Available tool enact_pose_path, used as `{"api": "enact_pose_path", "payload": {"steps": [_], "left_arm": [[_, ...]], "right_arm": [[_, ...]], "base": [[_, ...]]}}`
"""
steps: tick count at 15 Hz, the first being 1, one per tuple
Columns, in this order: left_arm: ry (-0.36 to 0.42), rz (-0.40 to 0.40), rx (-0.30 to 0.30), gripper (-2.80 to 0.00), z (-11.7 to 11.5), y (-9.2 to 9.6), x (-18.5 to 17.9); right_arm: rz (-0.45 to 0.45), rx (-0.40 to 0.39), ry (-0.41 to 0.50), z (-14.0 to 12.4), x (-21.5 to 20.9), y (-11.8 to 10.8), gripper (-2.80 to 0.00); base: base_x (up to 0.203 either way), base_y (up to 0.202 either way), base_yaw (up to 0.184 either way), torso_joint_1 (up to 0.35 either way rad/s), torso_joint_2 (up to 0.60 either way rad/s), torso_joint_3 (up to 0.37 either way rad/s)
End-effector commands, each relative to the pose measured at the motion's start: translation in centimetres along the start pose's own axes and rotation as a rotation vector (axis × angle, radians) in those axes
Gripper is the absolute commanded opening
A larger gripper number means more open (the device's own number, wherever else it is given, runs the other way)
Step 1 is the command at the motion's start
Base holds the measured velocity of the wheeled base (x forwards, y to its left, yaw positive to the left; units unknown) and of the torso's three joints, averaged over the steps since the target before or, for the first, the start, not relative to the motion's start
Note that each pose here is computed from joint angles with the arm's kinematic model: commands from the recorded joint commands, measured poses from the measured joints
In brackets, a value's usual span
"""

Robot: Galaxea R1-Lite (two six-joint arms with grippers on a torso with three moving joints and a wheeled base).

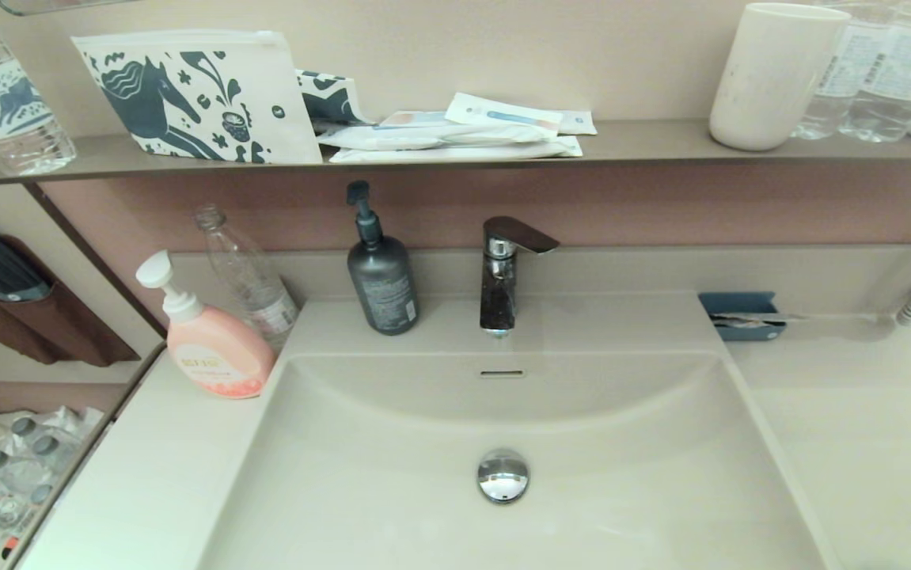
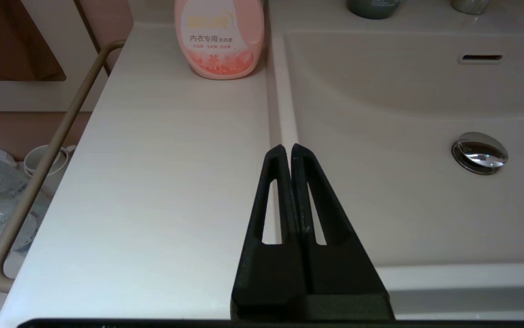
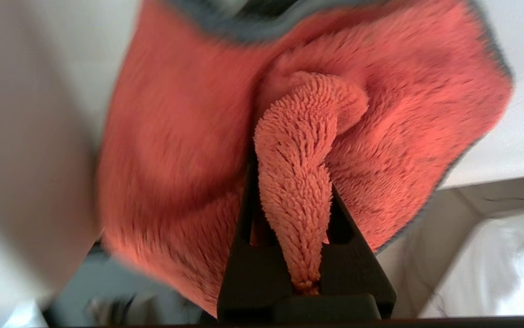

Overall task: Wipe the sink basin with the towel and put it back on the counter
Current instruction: Wipe the sink

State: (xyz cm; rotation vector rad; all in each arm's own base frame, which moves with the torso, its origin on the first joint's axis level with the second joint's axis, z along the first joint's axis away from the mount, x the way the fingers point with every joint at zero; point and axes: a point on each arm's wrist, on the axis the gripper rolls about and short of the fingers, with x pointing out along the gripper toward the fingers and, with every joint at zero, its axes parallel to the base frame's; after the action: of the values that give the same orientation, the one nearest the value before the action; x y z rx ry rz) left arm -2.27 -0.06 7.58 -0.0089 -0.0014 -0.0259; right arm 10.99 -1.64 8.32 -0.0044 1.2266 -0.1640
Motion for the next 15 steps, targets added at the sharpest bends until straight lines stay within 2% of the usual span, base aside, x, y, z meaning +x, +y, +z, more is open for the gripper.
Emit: {"api": "enact_pose_path", "payload": {"steps": [1, 5, 9, 15], "left_arm": [[0.0, 0.0, 0.0, -2.8, 0.0, 0.0, 0.0], [0.0, 0.0, 0.0, -2.8, 0.0, 0.0, 0.0], [0.0, 0.0, 0.0, -2.8, 0.0, 0.0, 0.0], [0.0, 0.0, 0.0, -2.8, 0.0, 0.0, 0.0]], "right_arm": [[-0.096, 0.033, 0.005, 1.0, 1.2, -0.7, -2.8], [-0.179, 0.153, -0.142, 4.9, 2.8, -3.3, -2.8], [-0.237, 0.297, -0.296, 8.6, 2.5, -7.2, -2.8], [-0.305, 0.463, -0.369, 12.0, 2.9, -14.4, -2.8]], "base": [[0.0, 0.0, 0.0, 0.0, 0.0, 0.0], [0.0, 0.0, 0.0, 0.0, 0.0, 0.0], [0.0, 0.0, 0.0, 0.0, 0.0, 0.0], [0.0, 0.0, 0.0, 0.0, 0.0, 0.0]]}}
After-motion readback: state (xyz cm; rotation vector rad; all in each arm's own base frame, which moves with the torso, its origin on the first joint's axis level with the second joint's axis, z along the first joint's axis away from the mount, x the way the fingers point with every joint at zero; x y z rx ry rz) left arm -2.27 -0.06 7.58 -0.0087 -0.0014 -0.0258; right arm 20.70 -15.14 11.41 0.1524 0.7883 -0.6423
